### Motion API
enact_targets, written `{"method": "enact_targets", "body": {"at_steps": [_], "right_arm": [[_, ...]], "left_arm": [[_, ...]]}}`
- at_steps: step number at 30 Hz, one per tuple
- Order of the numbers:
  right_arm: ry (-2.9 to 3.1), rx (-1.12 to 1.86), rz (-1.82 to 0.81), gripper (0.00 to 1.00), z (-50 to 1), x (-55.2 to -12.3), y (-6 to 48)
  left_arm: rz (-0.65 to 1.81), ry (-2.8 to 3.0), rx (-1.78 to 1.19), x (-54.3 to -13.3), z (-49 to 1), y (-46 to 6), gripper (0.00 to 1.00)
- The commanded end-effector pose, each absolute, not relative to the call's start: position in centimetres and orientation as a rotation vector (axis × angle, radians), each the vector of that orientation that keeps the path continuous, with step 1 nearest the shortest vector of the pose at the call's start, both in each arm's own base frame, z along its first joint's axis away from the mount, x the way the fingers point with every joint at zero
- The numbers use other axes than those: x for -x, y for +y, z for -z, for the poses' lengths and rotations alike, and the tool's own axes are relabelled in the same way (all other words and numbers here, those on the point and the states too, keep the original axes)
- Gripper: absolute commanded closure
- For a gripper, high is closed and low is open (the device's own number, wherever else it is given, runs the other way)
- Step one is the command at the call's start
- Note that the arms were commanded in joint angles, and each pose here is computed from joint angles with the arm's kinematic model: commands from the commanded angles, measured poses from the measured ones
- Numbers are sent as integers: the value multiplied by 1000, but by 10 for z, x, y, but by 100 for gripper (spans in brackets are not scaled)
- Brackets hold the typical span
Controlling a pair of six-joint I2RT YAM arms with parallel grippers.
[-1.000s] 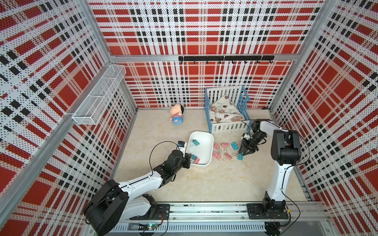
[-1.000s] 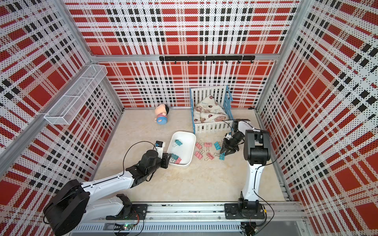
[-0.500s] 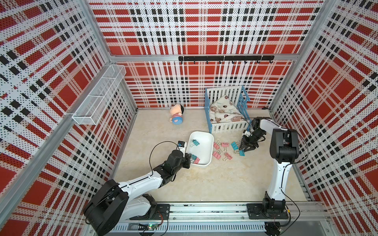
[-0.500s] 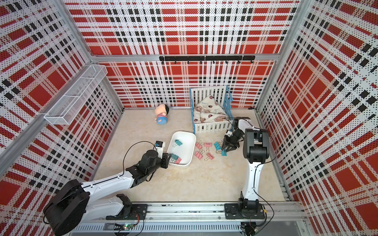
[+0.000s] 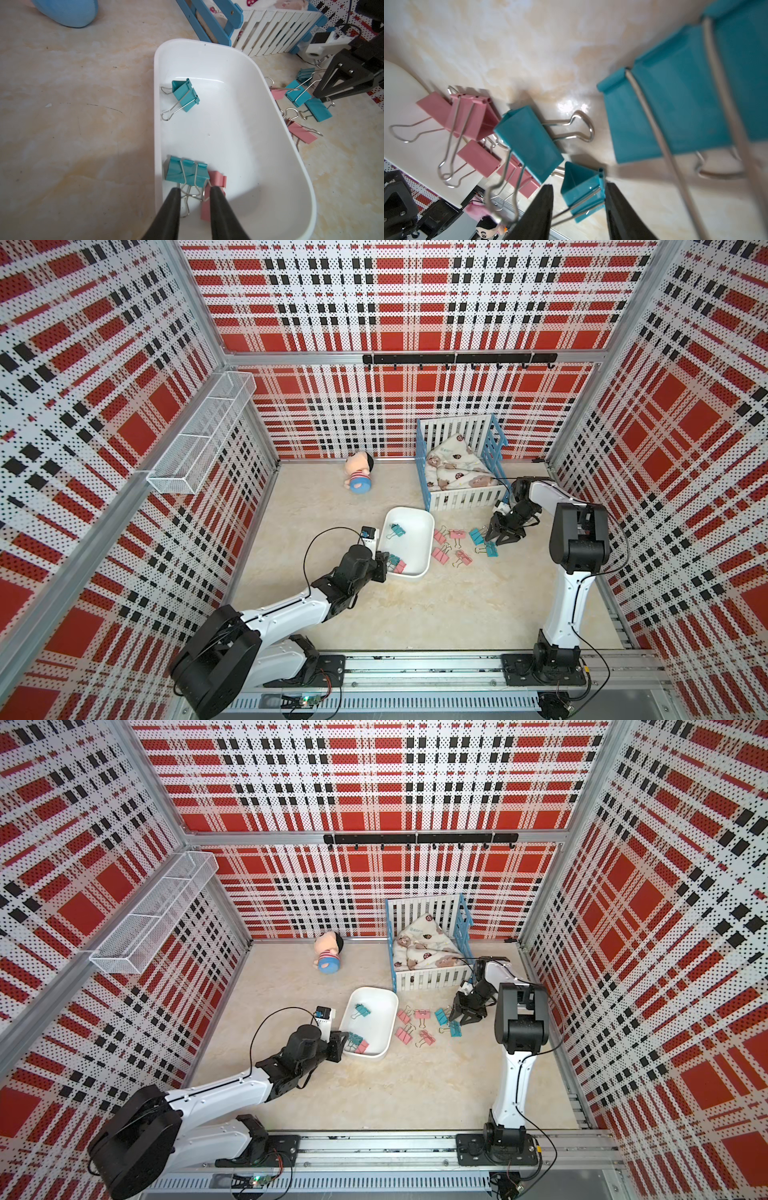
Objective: Take out the binder clips from the storage box
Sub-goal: Place the binder clip at the center of the board, then pick up the binder clip from the storage box.
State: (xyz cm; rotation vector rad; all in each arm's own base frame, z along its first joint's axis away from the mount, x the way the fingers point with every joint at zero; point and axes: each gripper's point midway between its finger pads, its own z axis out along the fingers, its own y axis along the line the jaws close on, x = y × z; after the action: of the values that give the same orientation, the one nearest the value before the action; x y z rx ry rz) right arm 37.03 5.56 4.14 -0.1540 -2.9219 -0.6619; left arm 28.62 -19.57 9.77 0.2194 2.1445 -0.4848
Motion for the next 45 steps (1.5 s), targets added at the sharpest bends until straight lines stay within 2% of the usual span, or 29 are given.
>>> {"method": "enact_targets", "body": {"at_steps": [1,11,19,23,27,31,38,45], "right_arm": [[-3011,153,668,52,-68,-377,54],[-3154,16,628,52,-112,-377,78],[-3363,-630,492,53,-167,-393,200],[-3366,-907,410,54,-157,-396,251],[-3323,-1109,253,54,-129,-395,278],[-3305,-1261,232,54,-110,-403,303],[-3324,-1372,371,54,-103,-426,338],[-3249,-1462,483,53,-91,-426,358]], "left_arm": [[494,2115,-209,-287,-104,-196,68],[488,2090,-188,-285,-112,-189,68],[491,2094,-179,-284,-111,-183,68],[503,2104,-129,-282,-106,-176,69],[500,2104,-85,-279,-102,-168,69],[504,2100,-69,-279,-101,-165,69],[497,2120,-53,-281,-95,-163,68],[485,2142,-50,-289,-91,-163,65]]}}
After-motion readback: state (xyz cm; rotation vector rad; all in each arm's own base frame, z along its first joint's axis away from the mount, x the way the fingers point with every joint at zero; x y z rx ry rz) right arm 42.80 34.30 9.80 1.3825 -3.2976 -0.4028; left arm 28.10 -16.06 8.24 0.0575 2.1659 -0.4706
